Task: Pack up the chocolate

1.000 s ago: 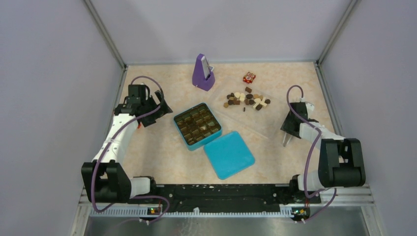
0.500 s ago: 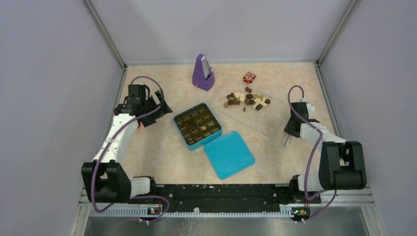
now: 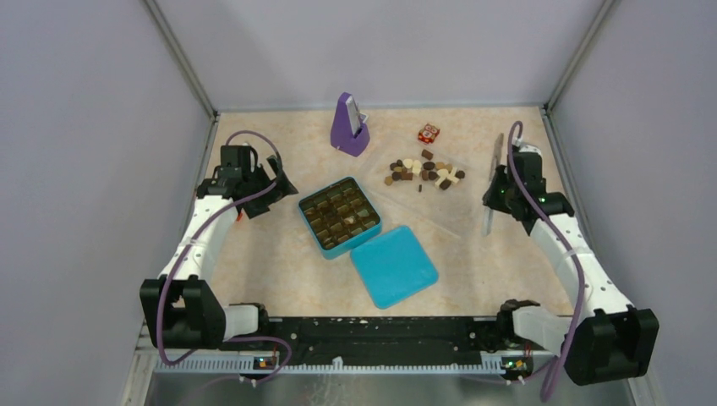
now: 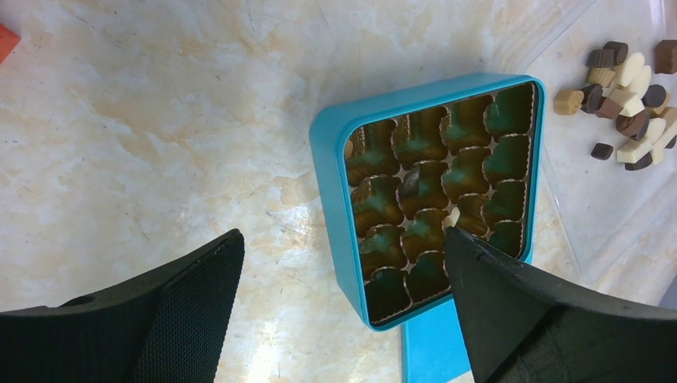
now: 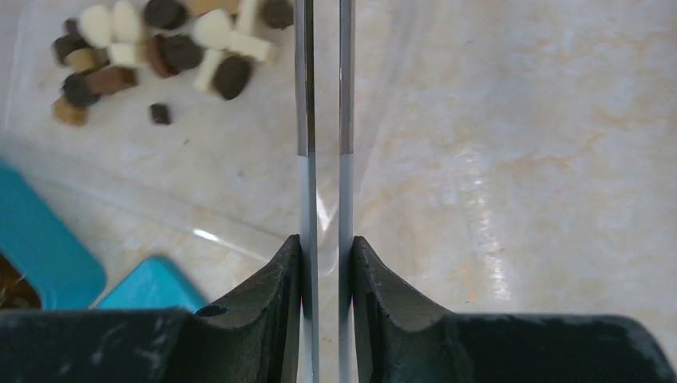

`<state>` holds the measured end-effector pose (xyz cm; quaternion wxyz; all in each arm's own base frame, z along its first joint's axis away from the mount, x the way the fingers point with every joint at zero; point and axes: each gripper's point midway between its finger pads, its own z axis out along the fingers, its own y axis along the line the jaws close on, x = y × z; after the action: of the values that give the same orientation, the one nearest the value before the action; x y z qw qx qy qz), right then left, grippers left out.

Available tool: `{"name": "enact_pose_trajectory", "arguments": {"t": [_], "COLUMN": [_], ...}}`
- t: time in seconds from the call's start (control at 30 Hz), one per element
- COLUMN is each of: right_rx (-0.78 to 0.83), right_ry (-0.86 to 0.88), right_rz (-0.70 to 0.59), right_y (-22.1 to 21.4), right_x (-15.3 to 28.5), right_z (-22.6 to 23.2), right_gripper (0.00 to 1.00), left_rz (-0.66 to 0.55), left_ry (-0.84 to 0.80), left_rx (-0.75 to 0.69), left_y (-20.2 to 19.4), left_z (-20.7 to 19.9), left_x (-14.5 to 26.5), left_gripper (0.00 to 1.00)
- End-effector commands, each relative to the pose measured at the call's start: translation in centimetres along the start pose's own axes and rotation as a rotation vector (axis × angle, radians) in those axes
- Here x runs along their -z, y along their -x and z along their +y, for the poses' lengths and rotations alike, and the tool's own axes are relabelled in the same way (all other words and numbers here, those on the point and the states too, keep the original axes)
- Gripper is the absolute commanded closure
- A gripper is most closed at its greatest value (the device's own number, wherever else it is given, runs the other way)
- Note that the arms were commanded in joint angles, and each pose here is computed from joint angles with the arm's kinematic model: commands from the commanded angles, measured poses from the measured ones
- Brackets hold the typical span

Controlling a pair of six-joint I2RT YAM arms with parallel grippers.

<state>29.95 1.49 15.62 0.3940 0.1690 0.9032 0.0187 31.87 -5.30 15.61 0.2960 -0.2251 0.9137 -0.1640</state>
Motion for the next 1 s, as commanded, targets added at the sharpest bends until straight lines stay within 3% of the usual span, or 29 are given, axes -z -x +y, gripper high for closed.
{"name": "enact_pose_trajectory", "arguments": {"t": [0.0,0.3,0.97], "right_rx": [0.119,0.263,0.328], "right_ry": [0.202,0.293,0.207], "right_rz": [0.109,0.215,0.233], "right_y": [-1.4,-4.7,-6.3], "right_x": [3.0,5.4,1.9], "right_z": [5.4,11.9,14.7], "right_gripper": [0.8,0.77,0.67], "left_rz": [-0.025,-0.025,-0.041], "left_ry": [-0.023,-0.019,0.009], "left_rx": [-0.009,-0.008,-0.011], "left_y": [1.2,1.3,1.3], "left_z": [-0.8,-0.8,-0.1], "left_x": [0.3,0.2,0.3], "left_gripper": [0.01,0.01,0.01]}}
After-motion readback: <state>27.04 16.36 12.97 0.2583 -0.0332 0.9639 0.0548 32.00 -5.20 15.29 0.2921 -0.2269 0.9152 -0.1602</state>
